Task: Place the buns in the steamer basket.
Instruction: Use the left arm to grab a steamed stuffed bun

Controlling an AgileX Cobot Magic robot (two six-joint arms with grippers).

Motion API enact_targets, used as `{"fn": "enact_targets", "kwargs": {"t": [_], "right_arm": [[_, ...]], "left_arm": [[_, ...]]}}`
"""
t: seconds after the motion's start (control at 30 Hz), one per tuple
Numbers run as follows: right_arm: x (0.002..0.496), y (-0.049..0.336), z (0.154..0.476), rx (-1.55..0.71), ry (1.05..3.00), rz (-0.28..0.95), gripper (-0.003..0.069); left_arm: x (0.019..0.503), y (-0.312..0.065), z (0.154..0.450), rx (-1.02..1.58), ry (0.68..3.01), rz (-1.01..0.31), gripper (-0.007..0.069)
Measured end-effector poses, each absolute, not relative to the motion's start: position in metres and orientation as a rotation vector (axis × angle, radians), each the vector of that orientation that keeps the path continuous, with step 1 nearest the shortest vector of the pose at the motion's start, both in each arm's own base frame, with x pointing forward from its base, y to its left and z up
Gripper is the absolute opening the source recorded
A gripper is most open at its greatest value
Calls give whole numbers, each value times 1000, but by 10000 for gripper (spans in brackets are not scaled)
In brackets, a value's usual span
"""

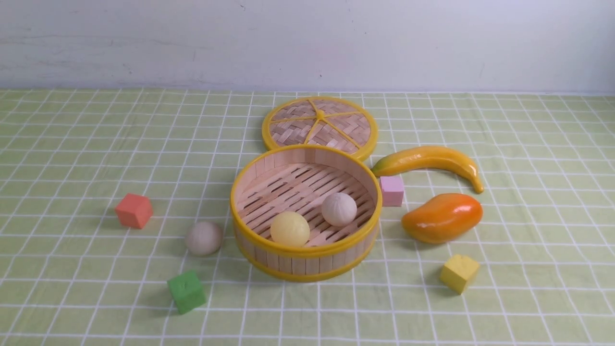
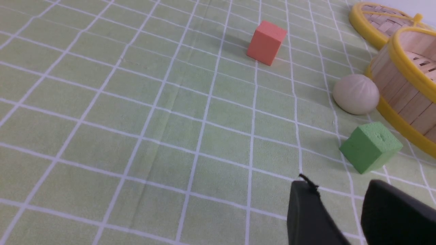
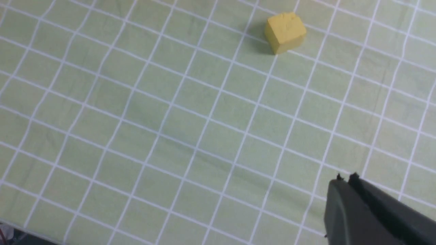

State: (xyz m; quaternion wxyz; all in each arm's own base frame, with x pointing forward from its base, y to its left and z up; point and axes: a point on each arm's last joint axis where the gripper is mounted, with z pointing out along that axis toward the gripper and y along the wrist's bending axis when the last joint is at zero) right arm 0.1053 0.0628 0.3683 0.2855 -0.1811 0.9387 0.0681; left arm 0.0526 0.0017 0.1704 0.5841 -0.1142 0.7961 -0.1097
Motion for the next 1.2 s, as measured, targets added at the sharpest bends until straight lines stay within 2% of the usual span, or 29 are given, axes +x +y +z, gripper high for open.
{"fn": "enact_targets", "kwargs": {"t": [0.5, 0.63, 0.73, 0.9, 0.93, 1.07, 1.2], "right_arm": [[102, 60, 363, -484, 2521, 181, -3], [93, 55, 356, -470, 2527, 209, 0], [77, 45, 352, -393, 2479, 295, 2], [59, 29, 355, -198, 2234, 407, 3], [51, 22, 359, -114, 2088, 411, 5], [27, 7, 373, 33, 1750, 360, 8], [9, 2, 383, 106, 1545, 293, 15]], "left_arm": [[53, 2, 170, -266, 1858, -256, 237], [53, 2, 170, -266, 1858, -256, 237], [53, 2, 170, -266, 1858, -256, 237], [53, 2, 170, -266, 1858, -256, 237], [53, 2, 170, -266, 1858, -256, 237], [53, 2, 170, -266, 1858, -256, 237], [53, 2, 170, -266, 1858, -256, 237]]}}
